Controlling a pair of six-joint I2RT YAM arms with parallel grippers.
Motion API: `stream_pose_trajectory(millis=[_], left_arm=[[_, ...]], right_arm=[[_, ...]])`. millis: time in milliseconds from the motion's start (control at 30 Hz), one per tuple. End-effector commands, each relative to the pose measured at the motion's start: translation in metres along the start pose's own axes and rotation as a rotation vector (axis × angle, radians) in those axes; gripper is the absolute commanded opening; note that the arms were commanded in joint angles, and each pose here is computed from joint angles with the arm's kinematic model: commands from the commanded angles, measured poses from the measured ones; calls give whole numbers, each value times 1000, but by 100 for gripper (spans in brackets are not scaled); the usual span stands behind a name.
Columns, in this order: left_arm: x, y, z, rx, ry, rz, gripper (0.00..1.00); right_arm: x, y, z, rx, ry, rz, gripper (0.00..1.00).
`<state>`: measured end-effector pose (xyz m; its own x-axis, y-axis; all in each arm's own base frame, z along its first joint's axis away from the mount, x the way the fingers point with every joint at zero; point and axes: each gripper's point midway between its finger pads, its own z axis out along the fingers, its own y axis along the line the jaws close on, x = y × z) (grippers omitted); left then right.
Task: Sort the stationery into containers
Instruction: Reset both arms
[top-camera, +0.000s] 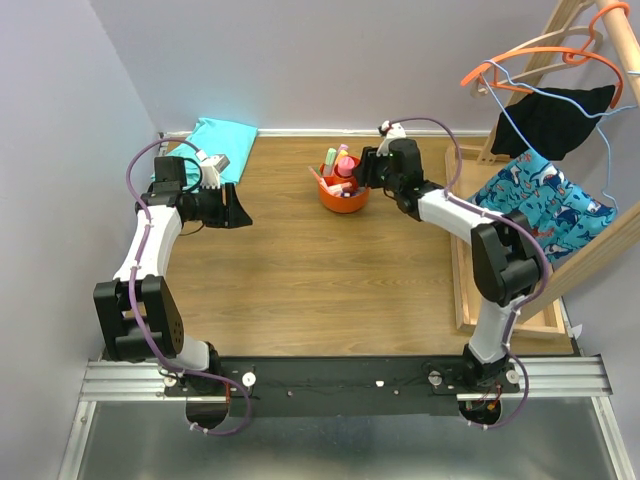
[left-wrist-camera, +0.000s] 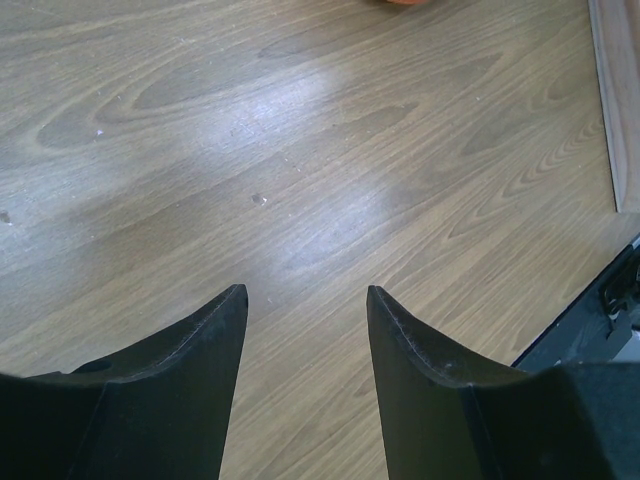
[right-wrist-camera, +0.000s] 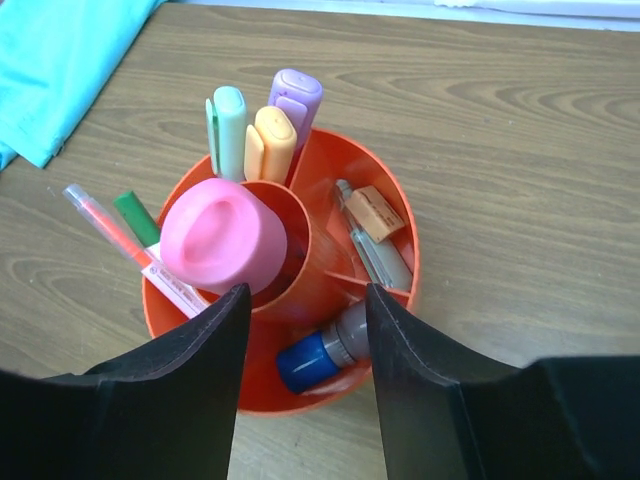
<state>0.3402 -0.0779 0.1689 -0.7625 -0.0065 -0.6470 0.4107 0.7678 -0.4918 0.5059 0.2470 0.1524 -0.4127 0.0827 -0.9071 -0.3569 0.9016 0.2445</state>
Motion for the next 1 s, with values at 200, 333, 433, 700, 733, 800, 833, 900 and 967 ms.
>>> stream_pose_trajectory(millis=[200,333,433,700,733,800,833,900,967], left_arm=[[-12,-14,0,-13,-38,70,83],[-6,-9,3,-68,-19,95,99],[7,15,7,-218,4,95,99],[-6,72,-4,-649,10,129,99],[-9,74,-5,-662,8,129,99],[-18,69,-3,-668,0,147,99],[-19,67,-2,-662,4,155,99],[-27,58,3,-632,-4,172,99],[-29,55,6,-622,-3,185,99]], right_arm=[[30,-1,-68,20,224,-33,70],[57,-11,-102,58,274,-27,78],[70,-20,-124,112,299,-15,100],[59,-36,-157,223,285,-24,100],[55,-36,-158,230,275,-24,100],[46,-35,-162,231,258,-25,100],[38,-33,-161,231,243,-21,100],[30,-32,-164,236,239,-21,100],[17,-33,-165,255,218,-22,100]])
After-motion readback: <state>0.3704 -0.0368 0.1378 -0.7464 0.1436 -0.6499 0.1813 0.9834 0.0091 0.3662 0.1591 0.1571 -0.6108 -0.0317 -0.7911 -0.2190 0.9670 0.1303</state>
